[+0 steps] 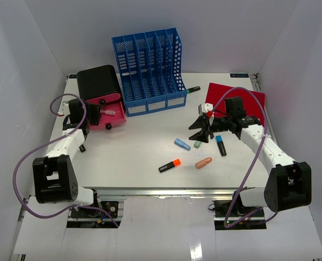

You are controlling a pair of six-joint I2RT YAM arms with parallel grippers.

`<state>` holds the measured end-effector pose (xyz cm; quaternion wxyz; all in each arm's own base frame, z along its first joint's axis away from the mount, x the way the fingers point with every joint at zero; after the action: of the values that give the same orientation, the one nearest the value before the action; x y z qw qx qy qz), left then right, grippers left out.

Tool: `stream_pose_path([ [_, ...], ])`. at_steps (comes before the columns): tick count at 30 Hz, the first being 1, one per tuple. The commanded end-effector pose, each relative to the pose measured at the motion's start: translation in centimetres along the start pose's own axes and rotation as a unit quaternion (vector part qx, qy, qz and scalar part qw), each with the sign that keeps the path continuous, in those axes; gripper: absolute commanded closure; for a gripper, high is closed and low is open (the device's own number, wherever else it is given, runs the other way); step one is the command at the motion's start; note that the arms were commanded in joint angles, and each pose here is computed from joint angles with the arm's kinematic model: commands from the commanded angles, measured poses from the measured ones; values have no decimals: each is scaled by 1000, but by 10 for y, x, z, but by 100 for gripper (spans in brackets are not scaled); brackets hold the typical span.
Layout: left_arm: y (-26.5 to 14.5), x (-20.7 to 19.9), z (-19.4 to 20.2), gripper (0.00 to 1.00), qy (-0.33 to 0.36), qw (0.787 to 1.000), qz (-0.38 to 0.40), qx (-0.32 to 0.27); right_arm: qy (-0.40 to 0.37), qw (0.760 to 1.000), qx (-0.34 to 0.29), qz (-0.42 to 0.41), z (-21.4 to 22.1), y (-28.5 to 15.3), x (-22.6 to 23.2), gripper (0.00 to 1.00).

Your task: Organize the desk

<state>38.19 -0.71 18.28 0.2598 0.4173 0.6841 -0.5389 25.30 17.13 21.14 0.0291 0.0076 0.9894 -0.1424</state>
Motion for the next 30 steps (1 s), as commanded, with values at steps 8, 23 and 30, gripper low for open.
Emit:
stream_pose_path([
  [8, -33, -40, -6, 32, 44, 992, 121, 18, 26, 999, 16, 30, 1, 1, -18, 44],
  [23, -147, -10, 32, 10, 362, 890, 262, 89, 98, 922, 306, 216, 86, 71, -36, 17],
  [30, -171, 8, 36, 10, 386, 881, 264, 69, 113, 907, 351, 203, 106, 87, -35, 23],
])
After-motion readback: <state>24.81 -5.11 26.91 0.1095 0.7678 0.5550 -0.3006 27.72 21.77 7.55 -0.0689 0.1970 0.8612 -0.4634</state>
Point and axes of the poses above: each gripper's point midway between its finger pads, its own y axis out along the fingers, its own x axis along the line the jaws close on, z = x × y, the point moved 5 cm from there along -y, back along the fingers, and after that the axes turned 1 degree about y, right-handed, at the moved point
